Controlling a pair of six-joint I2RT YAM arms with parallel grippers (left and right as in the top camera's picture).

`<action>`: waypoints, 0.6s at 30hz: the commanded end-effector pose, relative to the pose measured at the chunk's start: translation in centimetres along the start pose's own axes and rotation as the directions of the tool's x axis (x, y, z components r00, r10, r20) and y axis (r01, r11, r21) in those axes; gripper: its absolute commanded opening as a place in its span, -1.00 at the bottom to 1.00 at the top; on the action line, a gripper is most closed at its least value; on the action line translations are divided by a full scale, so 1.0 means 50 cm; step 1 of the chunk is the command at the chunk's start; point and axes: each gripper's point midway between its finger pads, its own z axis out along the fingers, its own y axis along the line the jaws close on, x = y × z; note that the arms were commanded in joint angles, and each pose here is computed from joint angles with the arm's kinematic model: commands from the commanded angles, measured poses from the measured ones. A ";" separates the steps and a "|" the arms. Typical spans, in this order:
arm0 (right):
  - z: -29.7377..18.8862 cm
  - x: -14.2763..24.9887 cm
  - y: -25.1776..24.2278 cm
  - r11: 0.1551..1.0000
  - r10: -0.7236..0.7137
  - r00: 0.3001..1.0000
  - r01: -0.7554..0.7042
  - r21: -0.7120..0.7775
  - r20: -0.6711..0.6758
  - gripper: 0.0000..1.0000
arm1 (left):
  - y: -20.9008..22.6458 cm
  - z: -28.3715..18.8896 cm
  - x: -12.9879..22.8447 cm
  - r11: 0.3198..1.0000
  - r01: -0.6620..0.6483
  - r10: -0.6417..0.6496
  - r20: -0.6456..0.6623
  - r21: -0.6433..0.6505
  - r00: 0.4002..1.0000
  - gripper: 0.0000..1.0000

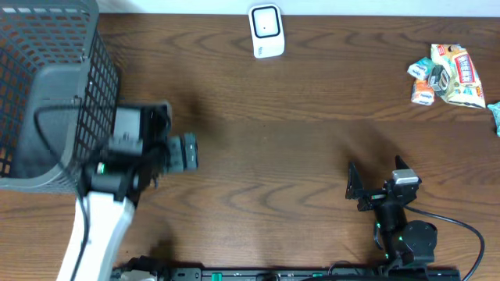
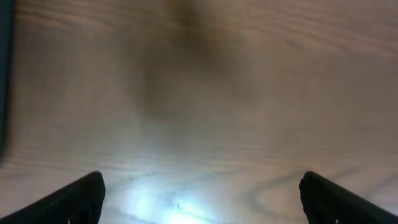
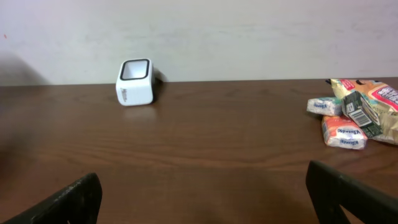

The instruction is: Scan the item barcode

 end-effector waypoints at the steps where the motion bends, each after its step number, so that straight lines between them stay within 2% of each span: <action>1: 0.000 0.002 0.002 1.000 0.013 1.000 -0.013 -0.001 -0.002 0.99 | -0.008 -0.023 0.056 0.994 -0.077 0.067 0.133 0.071 0.989 0.95; 5: 0.000 0.002 0.002 1.000 0.013 1.000 -0.013 -0.001 -0.002 0.99 | 0.004 -0.083 0.120 0.992 -0.104 0.085 0.229 0.072 0.970 0.96; 8: 0.000 0.002 0.002 1.000 0.013 1.000 -0.013 -0.001 -0.002 0.99 | 0.016 -0.136 0.121 0.993 -0.108 0.088 0.352 0.037 0.932 0.96; 9: 0.000 0.002 0.002 1.000 0.013 1.000 -0.013 -0.001 -0.002 0.99 | 0.020 -0.143 0.130 0.994 -0.107 0.088 0.356 0.032 0.930 0.96; 14: 0.000 0.002 0.002 1.000 0.013 1.000 -0.013 -0.001 -0.002 0.99 | 0.030 -0.120 0.161 0.994 -0.104 0.088 0.349 0.028 0.933 0.95; 18: 0.000 0.002 0.002 1.000 0.013 1.000 -0.013 -0.001 -0.003 0.99 | 0.031 -0.096 0.144 0.992 -0.118 0.092 0.440 0.032 0.893 0.95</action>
